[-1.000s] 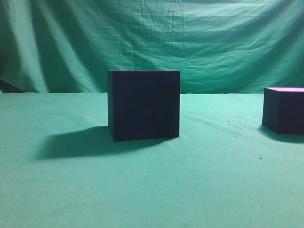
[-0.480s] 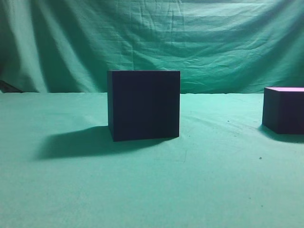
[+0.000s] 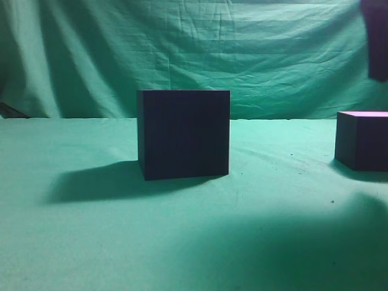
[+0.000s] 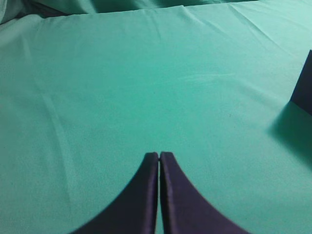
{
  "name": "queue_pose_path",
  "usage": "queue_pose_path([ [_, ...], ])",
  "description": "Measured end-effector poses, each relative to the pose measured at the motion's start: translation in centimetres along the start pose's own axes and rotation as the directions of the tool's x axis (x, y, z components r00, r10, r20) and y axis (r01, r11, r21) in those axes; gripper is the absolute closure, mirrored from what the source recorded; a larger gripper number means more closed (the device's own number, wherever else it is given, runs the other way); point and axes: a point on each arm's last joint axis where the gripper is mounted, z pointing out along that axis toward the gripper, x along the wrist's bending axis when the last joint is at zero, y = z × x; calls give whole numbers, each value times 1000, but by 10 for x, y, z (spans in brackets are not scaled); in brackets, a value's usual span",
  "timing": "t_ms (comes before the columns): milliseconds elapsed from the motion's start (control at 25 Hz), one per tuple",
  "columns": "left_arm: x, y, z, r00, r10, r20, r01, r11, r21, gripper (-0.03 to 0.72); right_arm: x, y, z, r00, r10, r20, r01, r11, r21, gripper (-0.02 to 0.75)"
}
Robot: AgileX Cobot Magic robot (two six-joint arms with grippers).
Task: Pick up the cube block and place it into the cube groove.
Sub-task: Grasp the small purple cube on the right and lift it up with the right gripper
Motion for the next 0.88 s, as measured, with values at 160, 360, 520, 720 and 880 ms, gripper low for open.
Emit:
queue_pose_path([
  [160,0,0,0,1000,0,0,0,1000,0,688,1,8,17,999,51,0,-51,999,-9,227],
  [360,0,0,0,1000,0,0,0,1000,0,688,3,17,32,996,84,-7,-84,995,-45,148],
  [520,0,0,0,1000,0,0,0,1000,0,688,3,19,50,996,89,12,-89,996,-12,148],
  [720,0,0,0,1000,0,0,0,1000,0,688,1,20,64,996,85,38,-85,996,7,200],
  [880,0,0,0,1000,0,0,0,1000,0,688,1,21,63,995,89,40,-89,996,4,291],
])
